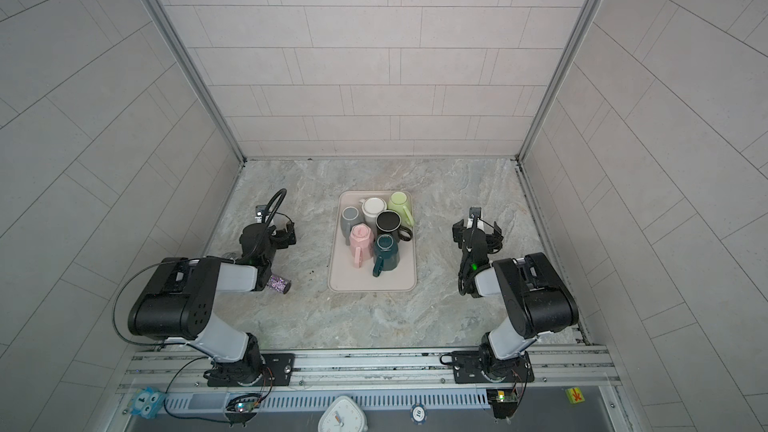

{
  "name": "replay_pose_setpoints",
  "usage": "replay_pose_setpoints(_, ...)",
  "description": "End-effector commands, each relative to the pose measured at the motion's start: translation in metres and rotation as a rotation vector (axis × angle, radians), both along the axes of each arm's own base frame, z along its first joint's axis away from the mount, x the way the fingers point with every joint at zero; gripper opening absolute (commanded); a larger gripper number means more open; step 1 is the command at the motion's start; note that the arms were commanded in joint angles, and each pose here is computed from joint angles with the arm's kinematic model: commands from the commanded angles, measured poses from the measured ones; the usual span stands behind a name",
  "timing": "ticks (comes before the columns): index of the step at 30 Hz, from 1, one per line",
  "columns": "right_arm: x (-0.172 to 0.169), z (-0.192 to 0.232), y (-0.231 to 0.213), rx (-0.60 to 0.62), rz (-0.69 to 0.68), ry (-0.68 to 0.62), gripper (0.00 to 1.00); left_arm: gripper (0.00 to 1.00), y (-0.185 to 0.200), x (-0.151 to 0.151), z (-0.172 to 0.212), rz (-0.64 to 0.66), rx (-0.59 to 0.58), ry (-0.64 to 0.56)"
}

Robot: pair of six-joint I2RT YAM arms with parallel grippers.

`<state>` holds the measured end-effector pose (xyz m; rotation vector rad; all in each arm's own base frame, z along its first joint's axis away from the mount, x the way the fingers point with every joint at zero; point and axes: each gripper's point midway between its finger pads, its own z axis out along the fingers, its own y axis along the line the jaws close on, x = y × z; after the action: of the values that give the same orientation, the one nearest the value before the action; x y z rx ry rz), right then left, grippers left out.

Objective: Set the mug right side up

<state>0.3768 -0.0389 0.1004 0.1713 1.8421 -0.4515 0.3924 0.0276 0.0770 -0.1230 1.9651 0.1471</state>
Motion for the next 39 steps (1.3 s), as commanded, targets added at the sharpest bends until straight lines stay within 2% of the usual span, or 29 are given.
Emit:
replay_pose_setpoints(1, -0.001, 0.014, -0.006, -0.019, -0.046, -0.021, 0.99, 1.0, 0.0, 0.006, 0.011, -0.006, -0.015, -0.046)
replay_pose_setpoints(2, -0.001, 0.023, -0.011, -0.049, -0.118, 0.009, 0.99, 1.0, 0.001, 0.005, 0.015, 0.011, -0.015, -0.051)
replay_pose_setpoints(5, 0.009, 0.051, -0.006, -0.074, -0.128, 0.099, 0.99, 1.0, 0.015, -0.002, 0.035, 0.119, 0.033, -0.037)
replay_pose_setpoints(6, 0.007, 0.063, -0.009, -0.038, -0.181, 0.061, 1.0, 1.0, 0.017, -0.004, 0.043, 0.15, 0.054, -0.041)
replay_pose_setpoints(7, 0.007, 0.071, -0.008, -0.015, -0.176, 0.027, 0.99, 1.0, 0.016, -0.007, 0.051, 0.172, 0.082, -0.05)
replay_pose_setpoints(9, 0.008, 0.086, 0.005, 0.035, -0.094, -0.022, 1.0, 1.0, 0.012, -0.014, 0.071, 0.233, 0.15, -0.073)
replay_pose_setpoints(11, 0.003, 0.093, 0.013, 0.14, -0.065, -0.04, 1.0, 1.0, -0.001, -0.019, 0.09, 0.238, 0.142, -0.087)
replay_pose_setpoints(15, -0.001, 0.107, 0.038, 0.29, 0.048, 0.03, 0.99, 1.0, -0.018, -0.034, 0.116, 0.261, 0.18, -0.061)
replay_pose_setpoints(18, -0.009, 0.111, 0.055, 0.35, 0.12, 0.122, 0.99, 1.0, -0.027, -0.047, 0.129, 0.255, 0.151, -0.055)
replay_pose_setpoints(23, -0.031, 0.119, 0.072, 0.342, 0.191, 0.205, 0.99, 1.0, -0.04, -0.065, 0.139, 0.223, 0.079, -0.042)
replay_pose_setpoints(28, -0.055, 0.125, 0.098, 0.32, 0.27, 0.299, 0.99, 1.0, -0.057, -0.075, 0.13, 0.164, 0.04, 0.036)
replay_pose_setpoints(31, -0.072, 0.116, 0.115, 0.364, 0.319, 0.366, 0.99, 1.0, -0.061, -0.084, 0.127, 0.15, 0.033, 0.073)
replay_pose_setpoints(36, -0.107, 0.098, 0.139, 0.451, 0.402, 0.444, 0.99, 1.0, -0.075, -0.099, 0.121, 0.09, -0.09, 0.131)
replay_pose_setpoints(39, -0.127, 0.093, 0.155, 0.475, 0.448, 0.453, 0.94, 1.0, -0.083, -0.11, 0.115, 0.041, -0.142, 0.16)
